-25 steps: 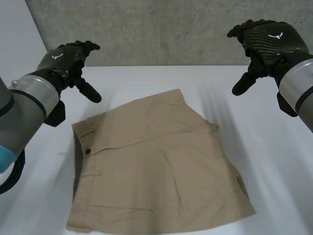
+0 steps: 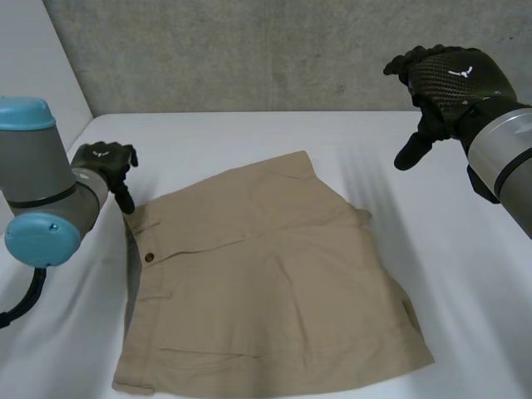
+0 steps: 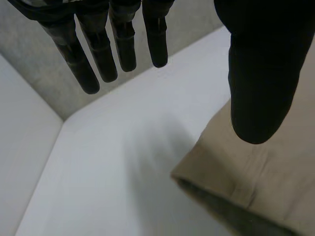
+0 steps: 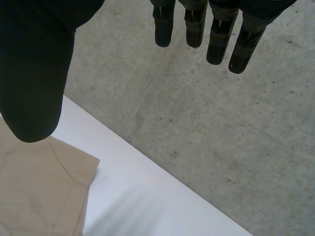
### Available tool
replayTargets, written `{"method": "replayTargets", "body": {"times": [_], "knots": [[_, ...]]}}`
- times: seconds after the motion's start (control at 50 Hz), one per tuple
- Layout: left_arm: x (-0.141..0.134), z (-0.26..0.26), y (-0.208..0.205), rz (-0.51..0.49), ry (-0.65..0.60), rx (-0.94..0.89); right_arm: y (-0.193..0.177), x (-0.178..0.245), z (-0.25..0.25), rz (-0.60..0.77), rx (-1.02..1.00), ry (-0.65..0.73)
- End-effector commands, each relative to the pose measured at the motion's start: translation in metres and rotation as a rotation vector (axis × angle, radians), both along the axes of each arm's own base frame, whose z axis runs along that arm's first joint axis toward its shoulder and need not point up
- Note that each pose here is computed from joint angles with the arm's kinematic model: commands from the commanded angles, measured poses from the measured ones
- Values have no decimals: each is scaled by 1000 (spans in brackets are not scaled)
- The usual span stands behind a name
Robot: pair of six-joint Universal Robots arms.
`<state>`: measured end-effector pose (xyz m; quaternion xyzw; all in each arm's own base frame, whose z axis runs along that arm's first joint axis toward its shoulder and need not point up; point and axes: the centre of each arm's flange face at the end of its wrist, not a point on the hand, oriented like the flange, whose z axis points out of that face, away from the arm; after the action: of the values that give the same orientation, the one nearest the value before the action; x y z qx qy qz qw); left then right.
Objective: Fold the shorts.
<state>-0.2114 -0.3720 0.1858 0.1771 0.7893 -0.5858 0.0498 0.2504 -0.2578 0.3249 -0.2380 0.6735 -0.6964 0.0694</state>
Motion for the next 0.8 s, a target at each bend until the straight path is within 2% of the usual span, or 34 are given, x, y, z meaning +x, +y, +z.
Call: {"method": "replayTargets", "body": {"times": [0.02, 0.18, 0.4, 0.8], "knots": [[16, -20, -19, 24, -34, 28, -3, 2, -6, 2, 10, 13], [26, -29, -33, -26, 1, 67, -4, 2, -9, 2, 17, 16], [36, -35, -39, -29, 96, 182, -3, 2, -10, 2, 20, 17], [37, -48, -41, -46, 107, 220, -5, 4, -17, 5, 33, 24]]}}
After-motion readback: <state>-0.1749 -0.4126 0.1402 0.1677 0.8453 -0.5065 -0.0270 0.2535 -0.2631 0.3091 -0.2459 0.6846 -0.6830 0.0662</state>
